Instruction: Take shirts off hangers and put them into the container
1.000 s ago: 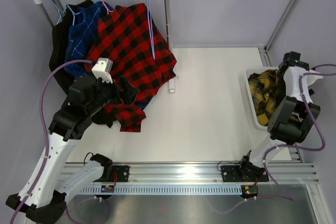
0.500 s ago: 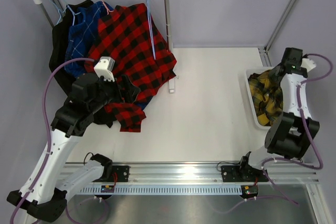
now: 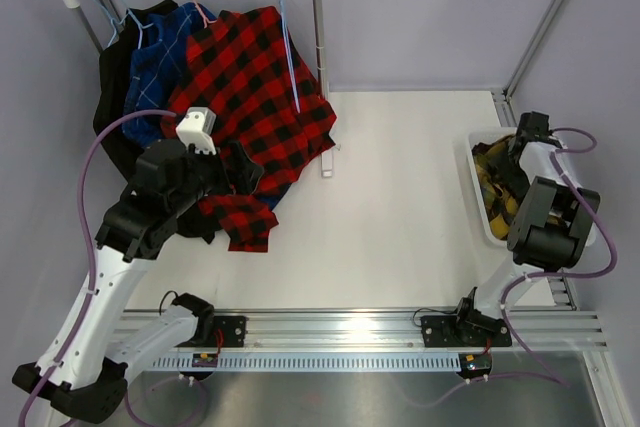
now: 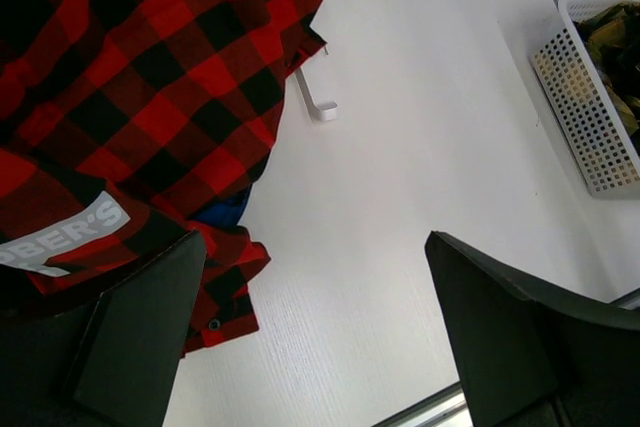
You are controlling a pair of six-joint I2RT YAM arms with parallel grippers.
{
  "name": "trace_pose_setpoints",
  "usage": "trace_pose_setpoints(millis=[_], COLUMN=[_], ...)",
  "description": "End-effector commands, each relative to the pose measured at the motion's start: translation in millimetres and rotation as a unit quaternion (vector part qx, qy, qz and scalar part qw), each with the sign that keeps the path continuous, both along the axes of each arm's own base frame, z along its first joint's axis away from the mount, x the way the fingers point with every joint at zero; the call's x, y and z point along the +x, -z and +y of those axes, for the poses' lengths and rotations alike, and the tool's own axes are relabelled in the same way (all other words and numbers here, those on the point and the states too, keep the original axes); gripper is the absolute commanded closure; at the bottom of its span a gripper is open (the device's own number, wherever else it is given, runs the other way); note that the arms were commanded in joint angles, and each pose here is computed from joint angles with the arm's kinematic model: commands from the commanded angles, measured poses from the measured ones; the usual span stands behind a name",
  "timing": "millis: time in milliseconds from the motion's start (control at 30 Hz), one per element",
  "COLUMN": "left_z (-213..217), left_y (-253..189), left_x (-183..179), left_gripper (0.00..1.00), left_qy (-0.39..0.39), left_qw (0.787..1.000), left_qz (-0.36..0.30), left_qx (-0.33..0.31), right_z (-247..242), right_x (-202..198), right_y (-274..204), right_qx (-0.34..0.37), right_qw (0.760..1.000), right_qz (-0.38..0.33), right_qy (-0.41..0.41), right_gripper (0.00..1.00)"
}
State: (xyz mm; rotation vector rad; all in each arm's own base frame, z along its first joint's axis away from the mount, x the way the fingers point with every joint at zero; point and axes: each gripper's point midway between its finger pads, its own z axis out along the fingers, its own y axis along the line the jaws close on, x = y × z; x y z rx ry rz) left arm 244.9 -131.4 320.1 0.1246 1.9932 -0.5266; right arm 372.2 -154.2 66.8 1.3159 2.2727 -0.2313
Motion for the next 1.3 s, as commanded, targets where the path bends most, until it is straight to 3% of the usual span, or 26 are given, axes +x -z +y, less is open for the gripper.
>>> trace_pose_setpoints(millis=[0,133,200,333,433,500,533,700,1000,1100,1233,1267], left_z=[4.9,8.2,13.8,25.6,44.7,51.4,68.5,98.2,106.7,102.5,92.1,88.2], left_y=[-36.3,-49.6,-67.2,-97.8,-138.5,-140.2,-158.3,-150.8,-95.8,-84.6,-75.1,-75.4], left_x=[7.4,18.2,24.8,56.4,77.2,104.2,111.1,168.7,226.4,227.9,226.5,224.9], left_gripper=[0.01,0.01,0.01,0.01,0.01,0.01,0.01,0.01,0.07,0.16,0.38,0.49], left_qy=[-0.017,-0.03,-0.047,-0.091,-0.127,-0.136,-0.163,-0.173,-0.136,-0.122,-0.1,-0.092], left_qw=[0.999,0.998,0.995,0.988,0.977,0.973,0.967,0.97,0.981,0.984,0.989,0.991], left_qz=[-0.049,-0.063,-0.083,-0.112,-0.155,-0.152,-0.166,-0.146,-0.087,-0.076,-0.063,-0.062], left_qx=[-0.01,0.002,0.009,0.049,0.079,0.105,0.102,0.092,0.107,0.105,0.087,0.08], right_z=[-8.5,10.0,27.5,78.9,110.9,130.0,138.6,169.4,188.2,190.0,190.8,191.0], right_x=[6.3,-6.5,-13.3,-40.8,-60.5,-67.8,-74.3,-85.4,-96.7,-97.7,-97.5,-97.4], right_y=[-99.5,-203.2,-230.7,-292.7,-311.7,-314.8,-312.8,-302.6,-273.6,-268.7,-259.7,-258.4], right_qx=[-0.061,-0.085,-0.09,-0.075,-0.056,-0.036,-0.029,-0.005,0.0,0.0,0.003,0.003], right_qw=[0.994,0.978,0.969,0.923,0.891,0.876,0.868,0.841,0.834,0.835,0.838,0.838], right_qz=[-0.088,-0.183,-0.211,-0.323,-0.375,-0.394,-0.401,-0.414,-0.394,-0.388,-0.379,-0.378], right_qy=[-0.006,-0.049,-0.09,-0.193,-0.248,-0.278,-0.291,-0.347,-0.387,-0.391,-0.393,-0.393], right_gripper=[0.18,0.08,0.01,0.0,0.0,0.01,0.01,0.0,0.01,0.01,0.01,0.0])
